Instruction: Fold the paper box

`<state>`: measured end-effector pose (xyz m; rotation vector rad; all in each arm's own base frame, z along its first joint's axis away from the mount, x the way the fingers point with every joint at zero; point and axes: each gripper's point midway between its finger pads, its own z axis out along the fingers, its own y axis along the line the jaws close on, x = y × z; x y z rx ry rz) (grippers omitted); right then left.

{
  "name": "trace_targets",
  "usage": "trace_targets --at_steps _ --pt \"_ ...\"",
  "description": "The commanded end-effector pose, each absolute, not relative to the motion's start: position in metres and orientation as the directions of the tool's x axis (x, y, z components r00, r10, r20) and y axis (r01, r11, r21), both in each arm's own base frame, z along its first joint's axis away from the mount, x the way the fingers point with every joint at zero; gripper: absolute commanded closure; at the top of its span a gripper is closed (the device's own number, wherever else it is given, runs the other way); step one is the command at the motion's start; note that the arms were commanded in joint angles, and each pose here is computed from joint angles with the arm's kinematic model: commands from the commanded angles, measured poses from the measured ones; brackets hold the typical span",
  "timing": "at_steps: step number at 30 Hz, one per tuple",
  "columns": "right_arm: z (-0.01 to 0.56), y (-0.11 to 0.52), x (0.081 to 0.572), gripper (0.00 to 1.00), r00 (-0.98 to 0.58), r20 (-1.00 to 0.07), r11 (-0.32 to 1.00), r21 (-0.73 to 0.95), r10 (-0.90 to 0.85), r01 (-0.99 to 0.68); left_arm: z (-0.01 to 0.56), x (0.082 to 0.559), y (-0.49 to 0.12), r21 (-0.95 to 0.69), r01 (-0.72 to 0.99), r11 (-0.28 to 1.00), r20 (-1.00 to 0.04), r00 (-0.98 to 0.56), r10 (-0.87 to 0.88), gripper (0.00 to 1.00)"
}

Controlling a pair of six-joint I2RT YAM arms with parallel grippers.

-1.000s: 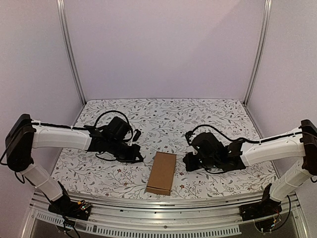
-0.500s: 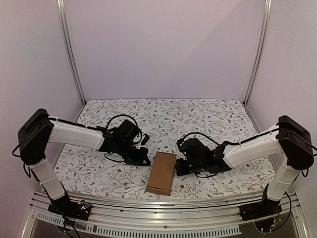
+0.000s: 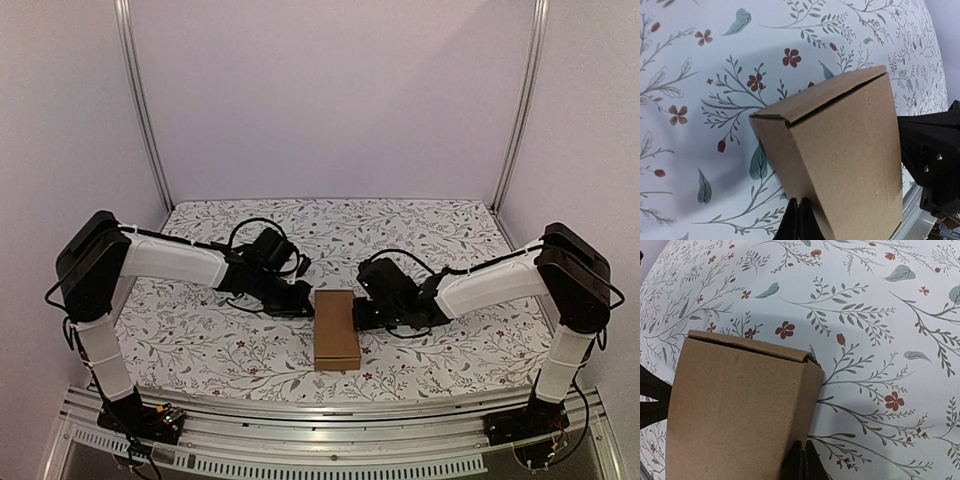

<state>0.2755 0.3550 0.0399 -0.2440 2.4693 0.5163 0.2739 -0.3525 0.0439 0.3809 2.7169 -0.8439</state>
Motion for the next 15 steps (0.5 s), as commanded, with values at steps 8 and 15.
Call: trace_targets --at_steps 8,15 --pt "0.049 0.364 0.305 0.96 -0.766 -0.634 0.893 0.278 -0.106 -0.354 0.052 0.325 -0.340 -0.427 0.315 0.848 -0.429 -0.896 0.117 1.00" --pt "0.069 0.333 0.300 0.61 -0.734 -0.658 0.921 0.159 -0.169 -0.355 0.083 0.330 -0.313 -0.316 0.317 0.894 -0.505 -0.854 0.124 0.78"
